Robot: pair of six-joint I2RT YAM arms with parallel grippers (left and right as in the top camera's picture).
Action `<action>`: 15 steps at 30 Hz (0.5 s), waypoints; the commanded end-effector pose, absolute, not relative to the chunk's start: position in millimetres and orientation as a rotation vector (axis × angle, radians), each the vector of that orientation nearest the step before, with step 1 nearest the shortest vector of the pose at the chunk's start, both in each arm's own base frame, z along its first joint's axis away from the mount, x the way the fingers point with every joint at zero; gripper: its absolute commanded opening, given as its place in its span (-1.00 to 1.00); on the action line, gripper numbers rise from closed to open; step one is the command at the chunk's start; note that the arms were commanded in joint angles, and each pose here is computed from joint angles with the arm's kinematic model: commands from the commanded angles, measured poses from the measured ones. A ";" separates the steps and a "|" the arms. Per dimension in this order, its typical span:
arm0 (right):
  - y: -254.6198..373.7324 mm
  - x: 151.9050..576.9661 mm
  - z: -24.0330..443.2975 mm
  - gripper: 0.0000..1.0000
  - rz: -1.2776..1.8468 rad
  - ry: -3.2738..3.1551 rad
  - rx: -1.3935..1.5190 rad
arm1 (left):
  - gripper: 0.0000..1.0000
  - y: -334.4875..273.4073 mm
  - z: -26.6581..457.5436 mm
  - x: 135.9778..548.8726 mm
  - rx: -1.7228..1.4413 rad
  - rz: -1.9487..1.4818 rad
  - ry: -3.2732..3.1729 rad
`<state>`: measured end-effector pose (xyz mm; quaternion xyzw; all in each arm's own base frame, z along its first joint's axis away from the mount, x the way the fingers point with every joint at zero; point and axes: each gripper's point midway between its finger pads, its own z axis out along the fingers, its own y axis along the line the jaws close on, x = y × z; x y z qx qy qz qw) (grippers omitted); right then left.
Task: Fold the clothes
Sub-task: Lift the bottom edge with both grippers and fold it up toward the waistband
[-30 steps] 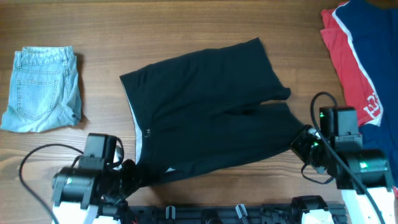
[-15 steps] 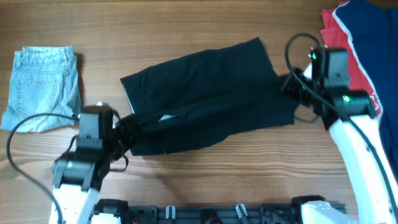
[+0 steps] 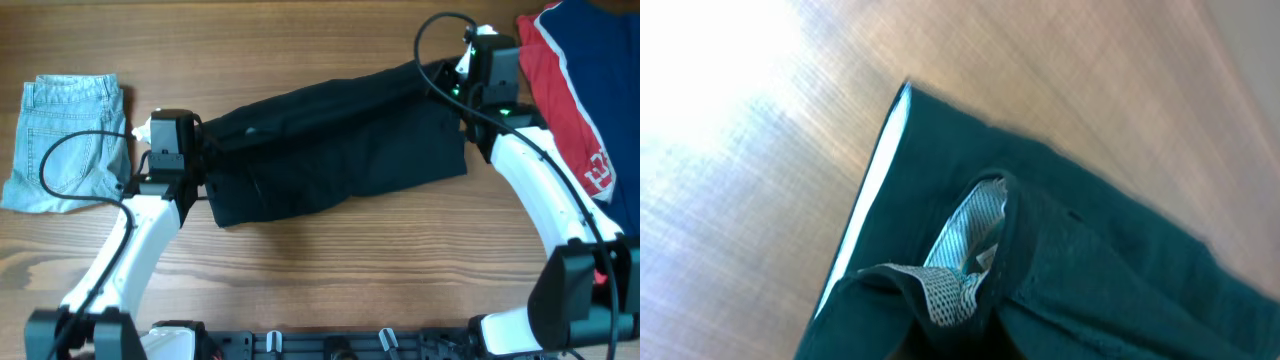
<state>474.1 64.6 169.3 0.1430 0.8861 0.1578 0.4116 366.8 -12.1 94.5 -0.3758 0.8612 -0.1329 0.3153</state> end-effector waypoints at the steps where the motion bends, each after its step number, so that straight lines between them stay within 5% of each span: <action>1: 45.9 499.5 175.5 -0.91 0.287 2.146 0.386 | -0.92 32.0 83.6 378.4 -1.099 -0.165 2.162; 11: 55.1 524.2 151.0 -0.91 0.311 2.113 0.366 | -0.92 41.1 71.7 395.8 -1.104 -0.121 2.107; 12: 55.9 525.5 152.7 -0.79 0.317 2.105 0.362 | -0.87 41.0 72.3 396.6 -1.103 -0.124 2.103; 13: 58.4 526.7 154.7 0.01 0.332 2.098 0.352 | -0.60 40.8 73.5 397.9 -1.100 -0.129 2.098; 15: 65.7 528.9 160.2 0.99 0.350 2.085 0.270 | 0.23 38.7 74.7 399.3 -1.086 -0.142 2.103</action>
